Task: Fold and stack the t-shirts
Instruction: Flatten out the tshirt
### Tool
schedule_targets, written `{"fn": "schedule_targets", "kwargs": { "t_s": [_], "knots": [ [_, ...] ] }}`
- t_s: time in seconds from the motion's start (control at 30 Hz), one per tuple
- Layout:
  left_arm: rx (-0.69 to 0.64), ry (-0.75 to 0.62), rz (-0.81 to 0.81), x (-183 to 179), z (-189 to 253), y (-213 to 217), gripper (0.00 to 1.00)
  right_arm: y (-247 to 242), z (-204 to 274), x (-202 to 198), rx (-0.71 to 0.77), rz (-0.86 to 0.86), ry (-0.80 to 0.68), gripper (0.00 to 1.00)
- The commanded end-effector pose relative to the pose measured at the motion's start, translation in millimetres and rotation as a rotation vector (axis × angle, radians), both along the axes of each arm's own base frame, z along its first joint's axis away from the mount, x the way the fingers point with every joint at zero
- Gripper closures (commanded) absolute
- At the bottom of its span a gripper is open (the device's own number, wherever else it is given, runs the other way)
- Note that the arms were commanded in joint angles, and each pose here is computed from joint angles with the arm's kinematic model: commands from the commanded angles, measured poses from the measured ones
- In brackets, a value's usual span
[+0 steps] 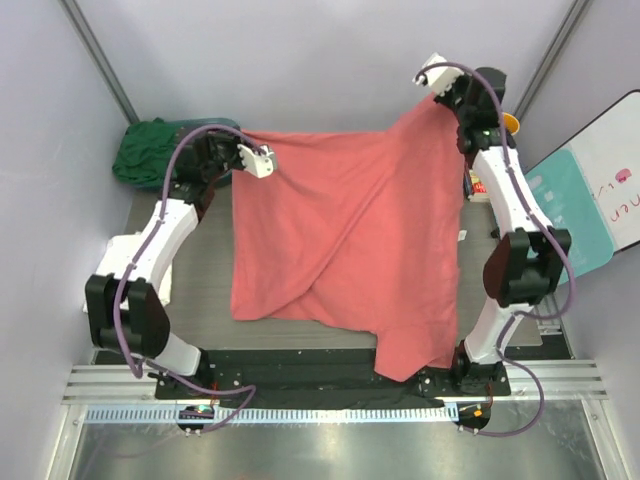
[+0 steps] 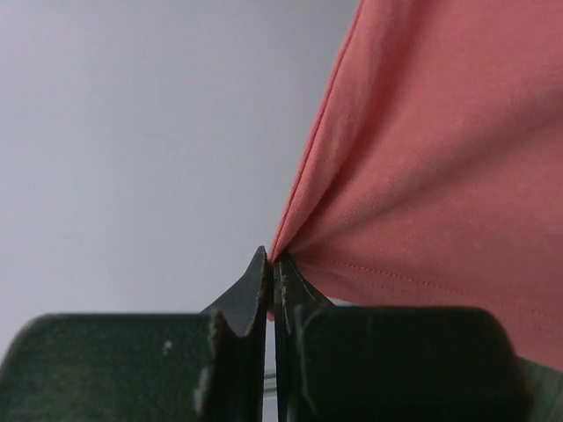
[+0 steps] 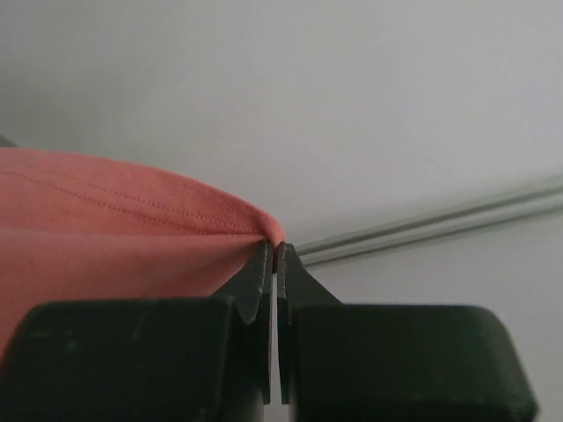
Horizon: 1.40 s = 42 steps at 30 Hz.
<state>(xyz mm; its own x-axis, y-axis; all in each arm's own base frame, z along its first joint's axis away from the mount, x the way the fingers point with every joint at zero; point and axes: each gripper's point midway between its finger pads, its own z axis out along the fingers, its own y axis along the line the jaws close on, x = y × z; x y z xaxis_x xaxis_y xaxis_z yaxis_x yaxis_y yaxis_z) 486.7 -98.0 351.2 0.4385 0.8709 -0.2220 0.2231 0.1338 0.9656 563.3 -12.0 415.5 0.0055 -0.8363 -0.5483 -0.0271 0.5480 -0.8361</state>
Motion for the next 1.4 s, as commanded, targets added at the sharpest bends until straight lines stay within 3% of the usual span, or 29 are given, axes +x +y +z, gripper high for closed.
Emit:
{"fn": "schedule_targets", "kwargs": {
  "t_s": [0.0,0.07,0.13,0.2,0.23,0.27,0.3,0.33,0.4,0.6,0.63,0.7,0.73,0.77,0.8,0.83,0.87,0.9,0.97,1.07,1.17,1.23,1.37],
  "knots": [
    [0.113,-0.088,0.021,15.2,-2.7,5.9,1.00,0.5,21.5,23.4,-0.007,0.010,-0.168,0.99],
    [0.156,-0.065,0.079,31.1,-32.4,14.4,1.00,0.5,-12.4,50.1,-0.012,0.004,-0.147,0.99],
    [0.185,-0.086,0.116,48.4,-50.4,16.7,1.00,-8.4,-12.0,66.1,-0.015,-0.055,-0.204,0.99],
    [0.197,-0.130,0.201,60.7,-48.2,23.8,1.00,-12.7,-24.6,89.4,-0.009,-0.095,-0.232,0.99],
    [0.226,-0.105,0.229,71.1,-67.5,26.2,0.93,-18.8,-26.6,93.8,-0.007,-0.142,-0.243,0.83],
    [0.236,-0.110,0.259,76.4,-69.6,28.3,0.82,-20.7,-35.8,105.2,-0.007,-0.165,-0.247,0.70],
    [0.246,-0.123,0.325,81.7,-66.8,34.0,0.54,-19.5,-40.5,109.0,-0.012,-0.178,-0.241,0.52],
    [0.260,-0.131,0.351,88.8,-73.4,35.2,0.43,-22.9,-45.2,110.2,-0.014,-0.214,-0.235,0.21],
    [0.250,-0.171,0.417,93.4,-66.6,38.7,0.00,-20.6,-47.8,107.7,-0.010,-0.228,-0.230,0.09],
    [0.115,-0.286,0.589,93.5,-22.4,59.6,0.00,-25.3,-51.1,64.6,0.048,-0.282,-0.153,0.03],
    [0.086,-0.300,0.610,90.4,-13.2,63.2,0.00,-28.6,-24.7,44.7,0.067,-0.288,-0.181,0.02],
    [-0.006,-0.319,0.620,73.3,12.8,68.2,0.00,-25.8,-50.1,26.7,0.071,-0.263,-0.052,0.02],
    [-0.025,-0.301,0.599,66.1,16.1,66.7,0.00,-23.1,-27.0,1.9,0.077,-0.230,-0.045,0.03],
    [-0.030,-0.260,0.511,58.2,16.6,55.0,0.00,-17.2,-44.7,-9.8,0.064,-0.180,0.053,0.04],
    [-0.007,-0.109,0.450,35.1,-2.1,53.4,0.00,6.7,-89.9,-34.9,0.011,-0.019,0.298,0.05],
    [0.043,0.020,0.375,16.7,-22.9,47.5,0.02,13.4,-106.0,-57.8,-0.030,0.046,0.399,0.05],
    [0.067,0.123,0.190,-3.2,-39.8,22.3,0.02,23.6,-119.1,-93.6,-0.060,0.132,0.485,0.06],
    [0.162,0.309,0.118,-47.3,-79.0,28.9,0.03,36.1,-151.5,-129.8,-0.113,0.256,0.640,0.06],
    [0.237,0.448,-0.030,-91.3,-127.8,19.7,0.10,41.6,-189.4,-186.9,-0.136,0.330,0.791,0.07],
    [0.307,0.542,-0.143,-139.6,-166.3,16.4,0.14,49.8,-230.2,-234.3,-0.159,0.408,0.918,0.10],
    [0.379,0.569,-0.228,-157.7,-201.4,13.1,0.17,66.2,-259.6,-263.1,-0.156,0.457,0.995,0.14],
    [0.374,0.518,-0.221,-143.7,-206.6,10.1,0.23,76.9,-270.9,-273.2,-0.173,0.490,1.022,0.16],
    [0.277,0.573,-0.123,-112.1,-208.6,12.3,0.30,85.4,-285.5,-275.9,-0.170,0.500,1.037,0.20]
  ]
}}
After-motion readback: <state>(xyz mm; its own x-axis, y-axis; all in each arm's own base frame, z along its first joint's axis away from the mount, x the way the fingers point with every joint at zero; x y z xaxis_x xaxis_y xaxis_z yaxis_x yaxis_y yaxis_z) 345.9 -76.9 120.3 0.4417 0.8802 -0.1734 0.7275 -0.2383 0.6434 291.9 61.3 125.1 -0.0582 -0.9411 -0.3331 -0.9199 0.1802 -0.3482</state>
